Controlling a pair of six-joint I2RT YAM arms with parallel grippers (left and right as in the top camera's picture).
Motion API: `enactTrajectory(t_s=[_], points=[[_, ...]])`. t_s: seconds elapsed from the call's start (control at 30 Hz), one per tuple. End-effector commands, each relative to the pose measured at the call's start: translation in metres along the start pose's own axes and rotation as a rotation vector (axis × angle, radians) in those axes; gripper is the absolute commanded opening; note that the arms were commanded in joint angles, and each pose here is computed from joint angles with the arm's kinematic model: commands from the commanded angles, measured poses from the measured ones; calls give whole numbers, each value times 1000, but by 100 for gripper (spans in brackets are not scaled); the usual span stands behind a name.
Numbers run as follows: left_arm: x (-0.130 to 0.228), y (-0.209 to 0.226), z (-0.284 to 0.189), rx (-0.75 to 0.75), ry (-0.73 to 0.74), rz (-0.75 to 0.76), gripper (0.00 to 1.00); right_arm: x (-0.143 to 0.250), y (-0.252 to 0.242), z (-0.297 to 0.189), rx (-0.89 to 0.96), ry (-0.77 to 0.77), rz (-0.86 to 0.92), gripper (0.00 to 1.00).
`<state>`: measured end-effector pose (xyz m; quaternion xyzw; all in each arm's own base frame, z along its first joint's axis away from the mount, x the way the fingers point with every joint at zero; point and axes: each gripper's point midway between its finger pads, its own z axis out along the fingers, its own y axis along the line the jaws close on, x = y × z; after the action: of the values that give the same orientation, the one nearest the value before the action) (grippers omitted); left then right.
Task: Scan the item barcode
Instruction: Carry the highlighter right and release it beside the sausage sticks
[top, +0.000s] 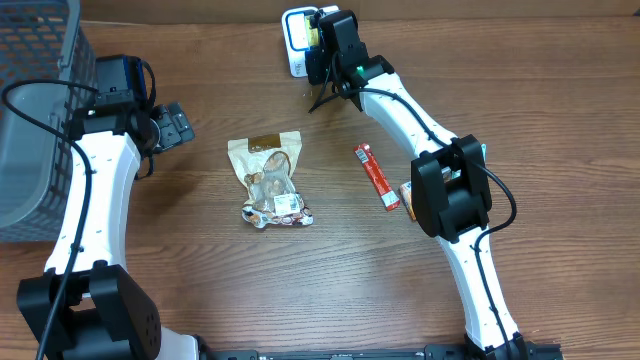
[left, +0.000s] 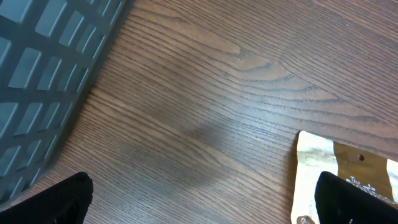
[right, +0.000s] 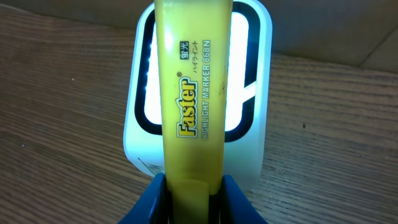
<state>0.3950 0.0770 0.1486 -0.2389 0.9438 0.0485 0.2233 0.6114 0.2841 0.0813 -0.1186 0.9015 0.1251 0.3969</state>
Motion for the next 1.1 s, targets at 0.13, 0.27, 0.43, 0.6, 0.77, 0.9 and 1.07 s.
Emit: enactTrajectory(t_s=[0.13,0.27,0.43,0.6,0.77,0.9,1.07], points=[[-6,-5,-9,20,-25,21,100,-49,11,-58,-14,-62,-1,4],[-6,-5,-9,20,-25,21,100,-58,17,-111,-20,-12,-4,4],[-6,-5,-9,20,-25,21,100,-17,7,-164,23,214,3,4],[-6,-5,-9,20,-25,21,100,55,-11,-180,82,508,14,5],[-6,-5,-9,20,-25,21,100,117,-22,-178,117,706,16,5],[-6,-5,-9,20,-25,21,100,155,-32,-169,136,787,23,5],[-6,-5,-9,20,-25,21,100,189,-44,-161,160,841,30,29]])
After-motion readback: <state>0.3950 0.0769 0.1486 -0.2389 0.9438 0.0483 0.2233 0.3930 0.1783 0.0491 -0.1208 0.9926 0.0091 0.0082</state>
